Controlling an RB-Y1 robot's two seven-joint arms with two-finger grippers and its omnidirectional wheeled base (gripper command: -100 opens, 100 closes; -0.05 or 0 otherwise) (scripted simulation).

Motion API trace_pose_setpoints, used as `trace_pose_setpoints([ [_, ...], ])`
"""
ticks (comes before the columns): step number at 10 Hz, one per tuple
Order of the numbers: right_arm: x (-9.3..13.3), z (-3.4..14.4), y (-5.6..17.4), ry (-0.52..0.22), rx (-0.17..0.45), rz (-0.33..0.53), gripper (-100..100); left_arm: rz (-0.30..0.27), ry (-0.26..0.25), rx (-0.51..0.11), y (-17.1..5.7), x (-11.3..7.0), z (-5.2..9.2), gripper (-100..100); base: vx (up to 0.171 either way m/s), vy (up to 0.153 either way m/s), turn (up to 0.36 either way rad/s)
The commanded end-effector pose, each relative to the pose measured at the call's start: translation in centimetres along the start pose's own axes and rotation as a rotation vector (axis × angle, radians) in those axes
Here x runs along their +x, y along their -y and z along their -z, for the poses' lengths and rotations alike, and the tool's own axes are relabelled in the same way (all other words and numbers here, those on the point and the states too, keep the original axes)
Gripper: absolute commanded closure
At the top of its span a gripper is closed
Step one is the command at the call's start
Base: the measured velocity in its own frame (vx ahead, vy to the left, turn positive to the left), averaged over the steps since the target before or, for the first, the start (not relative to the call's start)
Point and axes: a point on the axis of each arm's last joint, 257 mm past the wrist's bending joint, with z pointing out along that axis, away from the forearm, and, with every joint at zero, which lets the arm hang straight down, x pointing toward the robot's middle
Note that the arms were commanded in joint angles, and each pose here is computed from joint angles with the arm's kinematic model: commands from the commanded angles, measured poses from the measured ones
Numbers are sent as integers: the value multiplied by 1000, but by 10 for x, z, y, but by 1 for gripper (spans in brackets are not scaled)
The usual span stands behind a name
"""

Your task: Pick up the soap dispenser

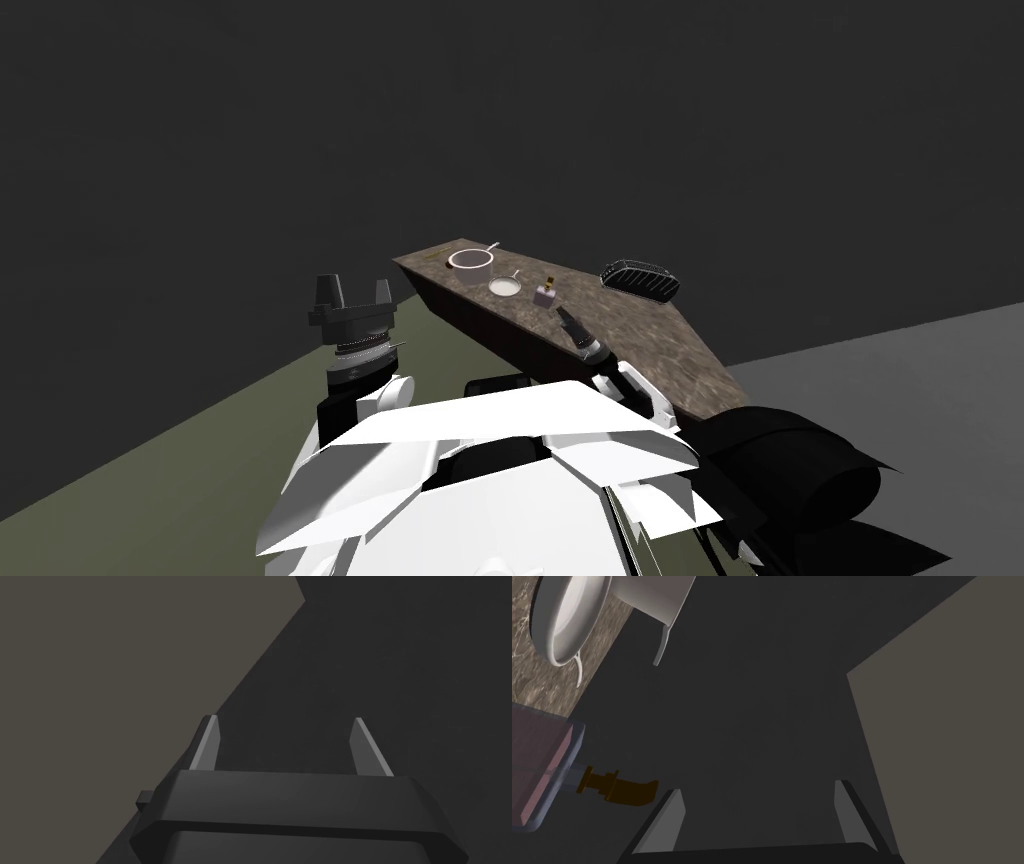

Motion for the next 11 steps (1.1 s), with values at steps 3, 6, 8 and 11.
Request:
trace_pose_setpoints([
  [3,19,26,37,-136,88,22,-100,0,0,0,0,0,0,0,-22,-12,139],
  [6,26,43,55,-232,133,50,-100,0,0,0,0,0,0,0,-25,-15,122],
  [8,30,59,72,-305,177,68,-100,0,0,0,0,0,0,0,-26,-10,135],
  [11,33,78,88,-385,221,92,-100,0,0,0,0,0,0,0,-14,-8,86],
])
